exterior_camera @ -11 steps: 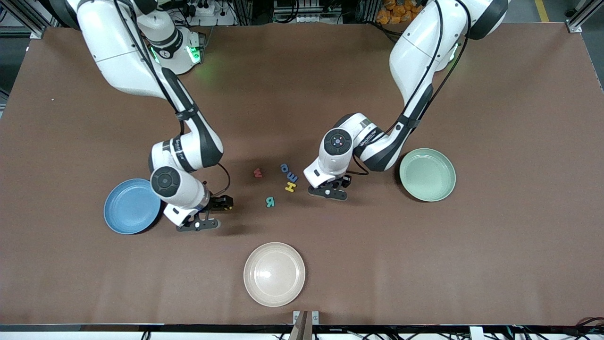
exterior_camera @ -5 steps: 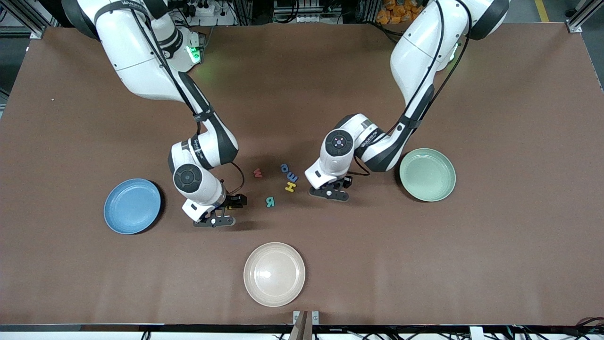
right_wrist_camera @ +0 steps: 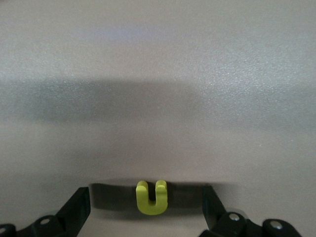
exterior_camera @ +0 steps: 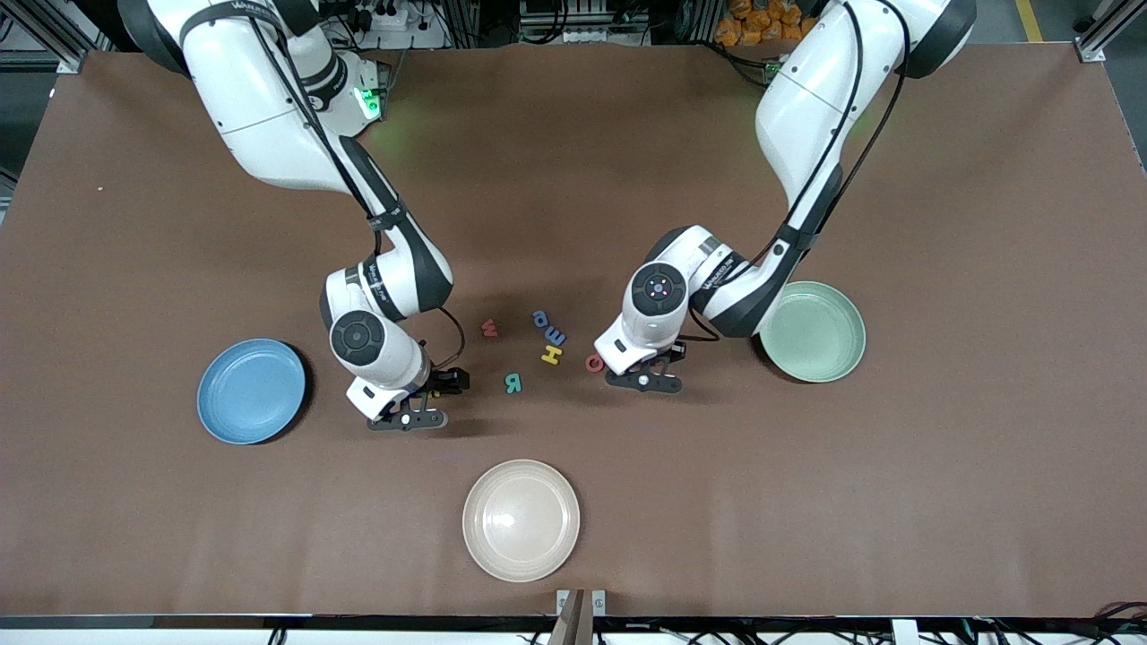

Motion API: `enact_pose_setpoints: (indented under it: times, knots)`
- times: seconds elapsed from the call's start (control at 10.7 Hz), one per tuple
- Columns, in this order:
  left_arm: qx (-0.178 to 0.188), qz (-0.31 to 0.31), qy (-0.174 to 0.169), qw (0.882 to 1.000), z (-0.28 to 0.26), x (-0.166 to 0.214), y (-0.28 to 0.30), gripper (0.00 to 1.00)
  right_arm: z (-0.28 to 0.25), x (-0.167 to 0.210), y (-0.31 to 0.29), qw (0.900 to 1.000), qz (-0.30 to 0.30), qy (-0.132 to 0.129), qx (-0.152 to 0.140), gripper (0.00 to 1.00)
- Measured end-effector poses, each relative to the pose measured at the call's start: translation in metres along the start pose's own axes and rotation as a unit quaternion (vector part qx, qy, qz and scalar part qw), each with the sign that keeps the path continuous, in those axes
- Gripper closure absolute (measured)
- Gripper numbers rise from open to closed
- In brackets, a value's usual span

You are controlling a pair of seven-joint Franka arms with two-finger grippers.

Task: Sort upper and lower case letters into plates
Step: 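Drop the M on the green plate while the right gripper drops u on blue plate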

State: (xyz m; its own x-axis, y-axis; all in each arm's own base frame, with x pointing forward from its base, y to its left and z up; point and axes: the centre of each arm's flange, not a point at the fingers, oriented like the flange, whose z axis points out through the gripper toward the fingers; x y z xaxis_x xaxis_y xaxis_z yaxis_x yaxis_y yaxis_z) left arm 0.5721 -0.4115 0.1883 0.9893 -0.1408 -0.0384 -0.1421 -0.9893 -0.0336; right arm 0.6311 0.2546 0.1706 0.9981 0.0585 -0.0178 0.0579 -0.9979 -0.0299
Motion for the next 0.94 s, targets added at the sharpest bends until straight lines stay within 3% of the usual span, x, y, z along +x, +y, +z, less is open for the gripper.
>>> enact_pose_setpoints:
  times: [0.37,0.75,0.94]
  knots:
    - [0.014,0.035,-0.035,0.999,-0.029,0.021,-0.056,0.65,0.003,-0.003,0.001,1.000,0.000,-0.005,-0.002,0.00]
    - [0.032,0.122,-0.107,0.986,-0.072,0.026,-0.160,0.65,-0.007,0.001,0.002,1.000,0.001,0.004,-0.001,0.58]
    - [0.021,0.144,-0.121,0.982,-0.061,0.014,-0.227,0.65,-0.009,0.001,0.004,1.000,0.002,0.003,-0.003,0.74]
